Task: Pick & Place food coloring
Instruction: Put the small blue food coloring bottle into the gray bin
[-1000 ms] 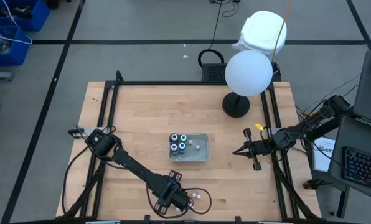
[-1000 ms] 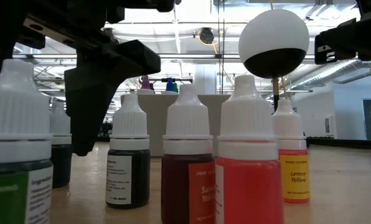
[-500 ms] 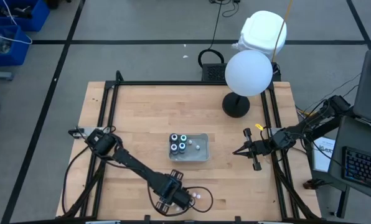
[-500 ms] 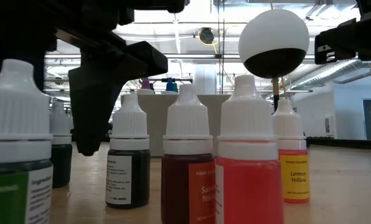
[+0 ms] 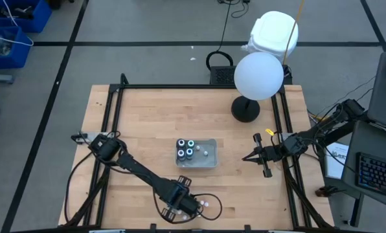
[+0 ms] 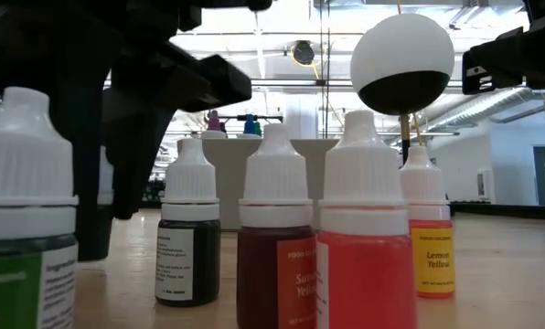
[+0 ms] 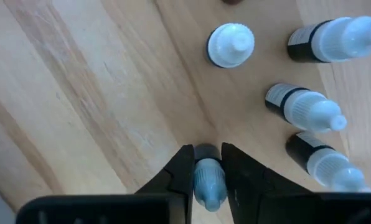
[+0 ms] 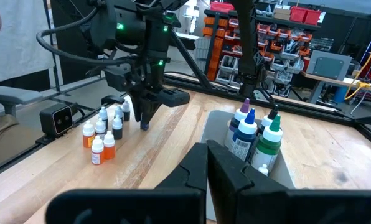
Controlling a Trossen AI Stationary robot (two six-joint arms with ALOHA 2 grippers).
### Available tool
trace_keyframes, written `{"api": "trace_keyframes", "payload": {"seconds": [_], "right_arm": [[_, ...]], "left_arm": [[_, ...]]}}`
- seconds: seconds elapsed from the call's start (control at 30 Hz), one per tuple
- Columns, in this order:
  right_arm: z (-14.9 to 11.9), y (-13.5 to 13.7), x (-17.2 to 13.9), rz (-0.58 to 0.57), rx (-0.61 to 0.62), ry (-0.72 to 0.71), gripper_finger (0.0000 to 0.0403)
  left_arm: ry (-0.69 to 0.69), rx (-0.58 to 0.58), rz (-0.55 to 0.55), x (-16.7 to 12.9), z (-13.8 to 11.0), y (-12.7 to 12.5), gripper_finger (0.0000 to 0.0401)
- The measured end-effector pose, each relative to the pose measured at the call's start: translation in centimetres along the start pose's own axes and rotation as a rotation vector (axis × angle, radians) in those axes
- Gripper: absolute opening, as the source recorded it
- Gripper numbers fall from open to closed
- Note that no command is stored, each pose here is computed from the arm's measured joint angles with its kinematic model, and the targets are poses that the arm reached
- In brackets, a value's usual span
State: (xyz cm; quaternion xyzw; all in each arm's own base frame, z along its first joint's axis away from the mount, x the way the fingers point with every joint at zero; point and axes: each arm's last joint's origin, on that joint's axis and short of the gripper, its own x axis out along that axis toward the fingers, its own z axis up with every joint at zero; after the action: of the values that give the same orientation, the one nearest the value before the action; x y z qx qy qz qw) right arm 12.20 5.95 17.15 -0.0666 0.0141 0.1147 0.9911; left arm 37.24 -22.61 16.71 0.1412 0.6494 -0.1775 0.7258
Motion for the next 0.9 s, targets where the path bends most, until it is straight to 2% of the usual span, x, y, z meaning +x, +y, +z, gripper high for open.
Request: {"api": "trace_keyframes", "payload": {"seconds": [0.13, 0.23, 0.33, 0.7, 0.9], "right_arm": [[0.0, 0.0, 0.0, 0.000, 0.000, 0.000, 0.0000], [0.0, 0.0, 0.0, 0.000, 0.000, -0.001, 0.0000], [0.0, 0.0, 0.0, -0.001, 0.000, 0.000, 0.0000], [0.0, 0.0, 0.0, -0.001, 0.003, -0.001, 0.0000], [0.0, 0.0, 0.0, -0.004, 0.000, 0.000, 0.0000]], "left_arm": [[0.040, 0.037, 0.050, -1.8, -0.8, 0.0, 0.0084], [0.036, 0.037, 0.075, -3.6, -1.3, 0.3, 0.0078], [-0.033, 0.030, 0.084, -6.2, -1.6, 0.5, 0.0063], [-0.245, 0.030, 0.199, -15.7, -4.9, 2.1, 0.0068], [-0.311, 0.025, 0.256, -19.5, -7.1, 4.5, 0.0061]]}}
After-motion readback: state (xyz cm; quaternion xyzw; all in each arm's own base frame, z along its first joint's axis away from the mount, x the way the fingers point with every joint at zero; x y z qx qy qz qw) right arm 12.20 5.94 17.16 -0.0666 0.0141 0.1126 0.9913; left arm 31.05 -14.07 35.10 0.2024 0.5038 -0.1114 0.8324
